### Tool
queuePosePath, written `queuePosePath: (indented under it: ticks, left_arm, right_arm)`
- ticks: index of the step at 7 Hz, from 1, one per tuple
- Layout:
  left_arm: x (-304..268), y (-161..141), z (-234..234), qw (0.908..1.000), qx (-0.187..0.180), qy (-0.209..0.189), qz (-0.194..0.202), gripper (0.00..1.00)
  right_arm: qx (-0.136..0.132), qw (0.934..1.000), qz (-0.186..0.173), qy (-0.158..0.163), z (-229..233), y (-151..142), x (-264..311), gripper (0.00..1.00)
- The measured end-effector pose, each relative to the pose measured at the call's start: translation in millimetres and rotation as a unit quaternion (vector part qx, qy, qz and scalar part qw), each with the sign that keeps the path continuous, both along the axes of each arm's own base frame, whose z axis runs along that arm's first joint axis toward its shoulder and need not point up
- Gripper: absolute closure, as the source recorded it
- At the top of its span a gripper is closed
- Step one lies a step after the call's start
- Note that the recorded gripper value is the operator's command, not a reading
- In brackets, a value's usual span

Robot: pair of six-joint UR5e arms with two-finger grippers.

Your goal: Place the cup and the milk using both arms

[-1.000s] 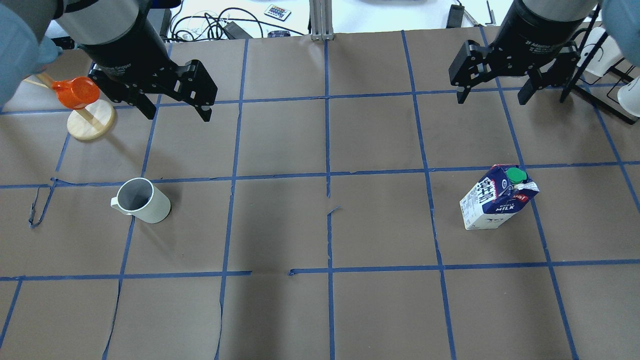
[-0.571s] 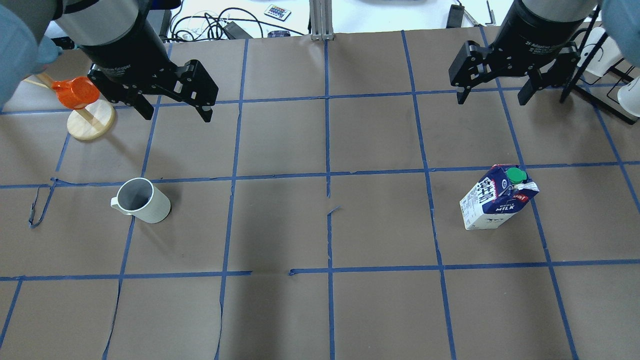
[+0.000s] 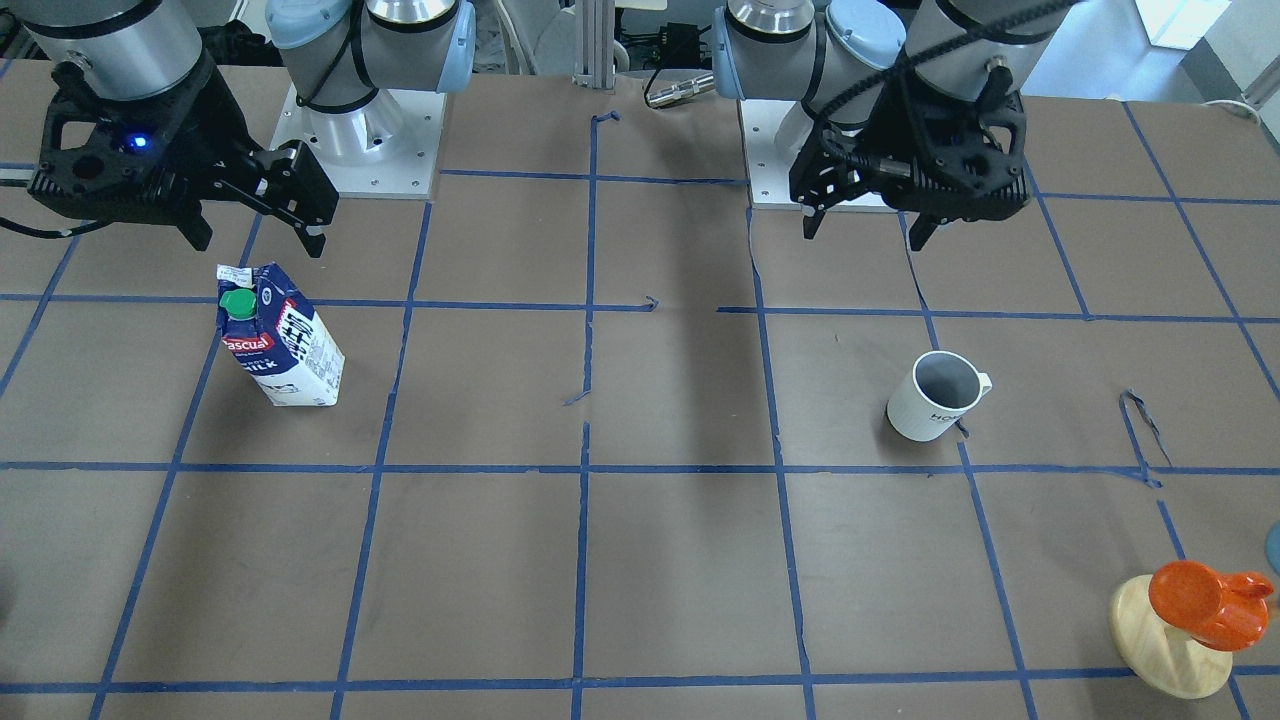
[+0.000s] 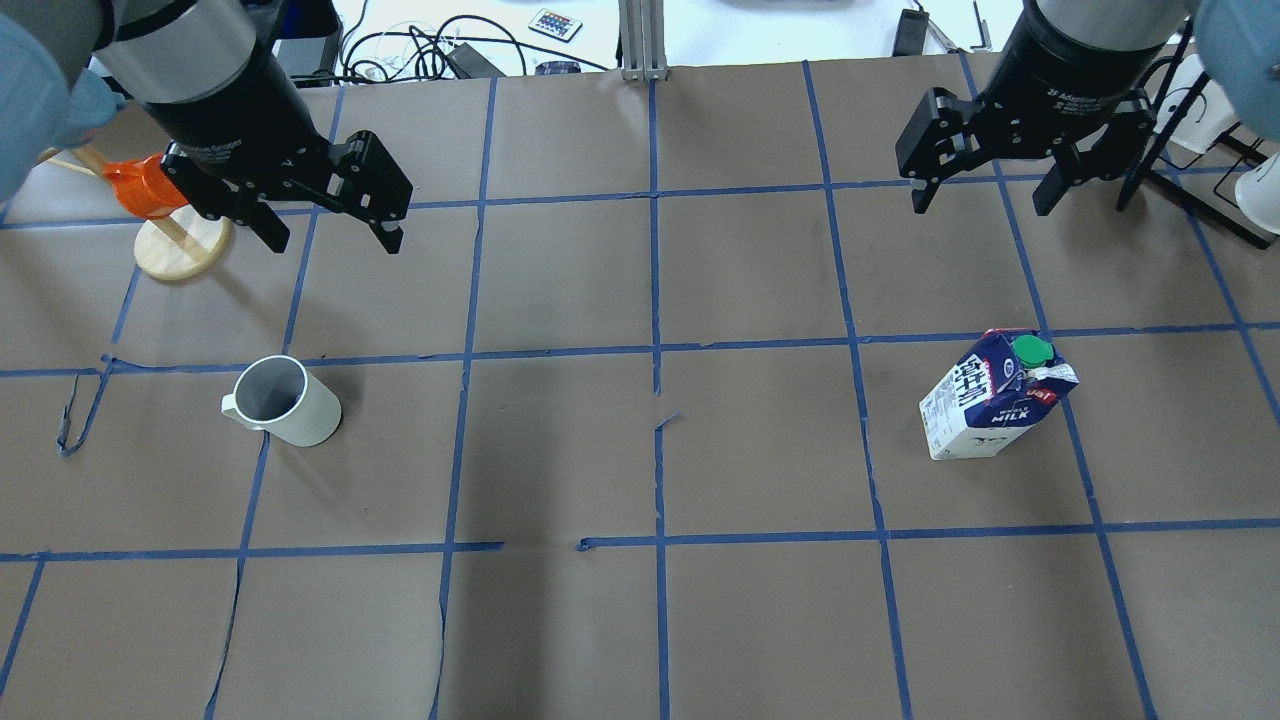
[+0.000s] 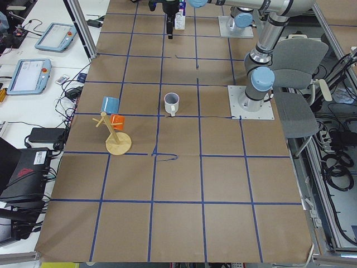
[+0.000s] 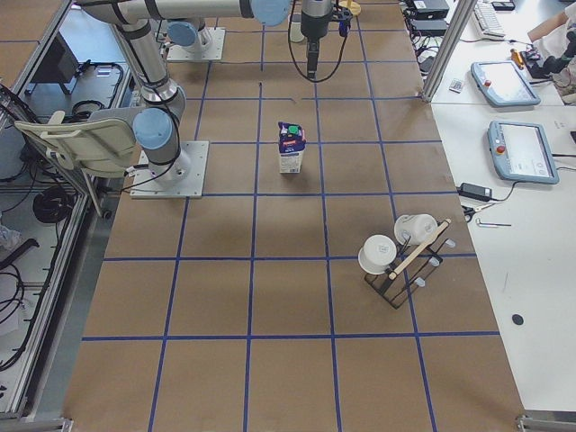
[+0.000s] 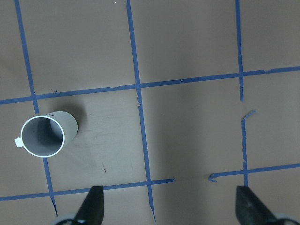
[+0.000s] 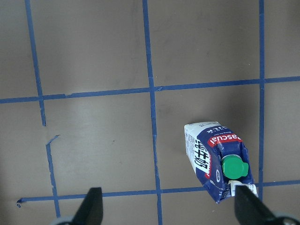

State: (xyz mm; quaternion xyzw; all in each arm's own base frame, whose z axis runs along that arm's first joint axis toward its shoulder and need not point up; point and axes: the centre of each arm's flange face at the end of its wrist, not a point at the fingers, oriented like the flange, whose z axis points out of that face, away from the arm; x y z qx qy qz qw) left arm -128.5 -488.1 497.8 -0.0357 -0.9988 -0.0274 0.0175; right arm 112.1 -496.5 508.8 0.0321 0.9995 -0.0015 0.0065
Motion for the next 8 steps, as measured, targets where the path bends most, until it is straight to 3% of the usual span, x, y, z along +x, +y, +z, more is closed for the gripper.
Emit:
queuePosePath:
  ticks: [4, 5, 7, 8]
  left_arm:
    - [101.7, -11.1, -132.8, 0.998, 0.056, 0.002, -0.028, 0.0]
    - [121.8, -7.4, -165.5, 0.998, 0.059, 0.004, -0.025, 0.12]
    - [136.0, -0.6, -216.3, 0.9978, 0.064, 0.006, -0.015, 0.23]
    - [137.5, -1.3, -230.9, 0.9975, 0.069, 0.008, -0.013, 0.45]
  right_arm:
    - [0.003, 1.0, 0.0, 0.004, -4.0, -1.4, -1.0, 0.0]
    - [0.005, 1.0, 0.0, 0.006, -6.9, -1.9, -1.3, 0.0]
    - [0.011, 0.9999, 0.0, 0.007, -12.9, -1.5, -1.5, 0.0]
    - [0.015, 0.9999, 0.0, 0.007, -16.9, -1.6, -1.6, 0.0]
